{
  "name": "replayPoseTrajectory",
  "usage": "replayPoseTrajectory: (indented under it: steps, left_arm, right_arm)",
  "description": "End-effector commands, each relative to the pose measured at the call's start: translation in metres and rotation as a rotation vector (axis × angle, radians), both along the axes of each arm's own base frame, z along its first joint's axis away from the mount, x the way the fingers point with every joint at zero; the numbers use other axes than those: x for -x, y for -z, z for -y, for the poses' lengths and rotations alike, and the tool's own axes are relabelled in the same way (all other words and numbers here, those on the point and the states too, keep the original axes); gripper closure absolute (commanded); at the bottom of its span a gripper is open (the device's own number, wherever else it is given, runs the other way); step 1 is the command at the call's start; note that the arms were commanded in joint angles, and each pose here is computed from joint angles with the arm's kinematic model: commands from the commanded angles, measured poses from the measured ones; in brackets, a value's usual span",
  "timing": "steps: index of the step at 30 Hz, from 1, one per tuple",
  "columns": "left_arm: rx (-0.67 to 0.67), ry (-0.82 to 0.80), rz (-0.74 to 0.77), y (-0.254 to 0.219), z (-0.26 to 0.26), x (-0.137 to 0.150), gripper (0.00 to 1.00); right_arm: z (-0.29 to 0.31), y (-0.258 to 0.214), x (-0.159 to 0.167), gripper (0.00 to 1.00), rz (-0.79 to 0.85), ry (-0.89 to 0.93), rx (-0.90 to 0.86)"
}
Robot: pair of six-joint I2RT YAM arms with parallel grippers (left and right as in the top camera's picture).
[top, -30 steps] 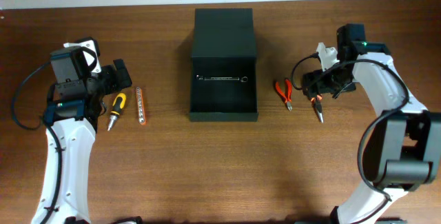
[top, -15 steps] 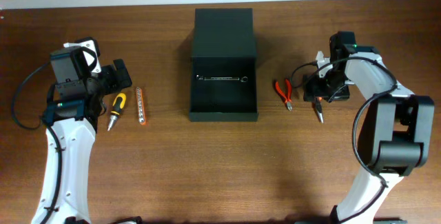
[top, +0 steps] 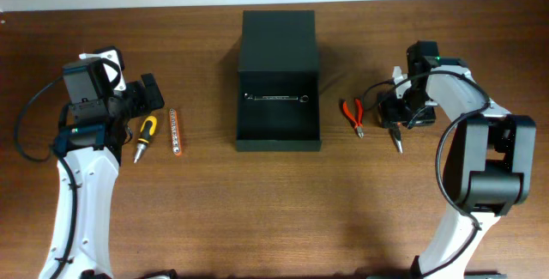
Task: Pack container
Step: 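Lower the right gripper and grasp the needle-nose pliers handles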
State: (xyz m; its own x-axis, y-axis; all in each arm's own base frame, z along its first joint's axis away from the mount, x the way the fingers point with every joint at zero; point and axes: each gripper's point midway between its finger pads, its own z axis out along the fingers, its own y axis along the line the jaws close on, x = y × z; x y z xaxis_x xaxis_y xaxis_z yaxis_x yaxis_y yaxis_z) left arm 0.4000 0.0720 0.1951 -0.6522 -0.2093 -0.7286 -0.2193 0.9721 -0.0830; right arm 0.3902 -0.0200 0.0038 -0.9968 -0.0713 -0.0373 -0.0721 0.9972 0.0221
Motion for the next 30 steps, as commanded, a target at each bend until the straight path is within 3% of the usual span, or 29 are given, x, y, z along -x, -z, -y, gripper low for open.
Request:
replayPoseTrajectory:
  steps: [1,7,20,30]
  left_arm:
    - [-0.001,-0.018,0.019,-0.008,-0.004,-0.003,0.01]
    - [-0.001,-0.018,0.019,-0.008,-0.004,-0.003,0.01]
    - [-0.001,-0.017,0.019,-0.008,-0.004,-0.003,0.01]
    - [-0.001,-0.018,0.019,-0.008,-0.004,-0.003,0.01]
  right_arm:
    - [-0.008,0.005,0.003,0.32,-0.014,-0.075,0.025]
    - [-0.023,0.006,0.001,0.32,-0.006,-0.113,0.028]
    - [0.000,0.024,0.015,0.31,-0.083,0.039,0.058]
    - [-0.003,0.028,0.016,0.32,-0.095,-0.064,0.053]
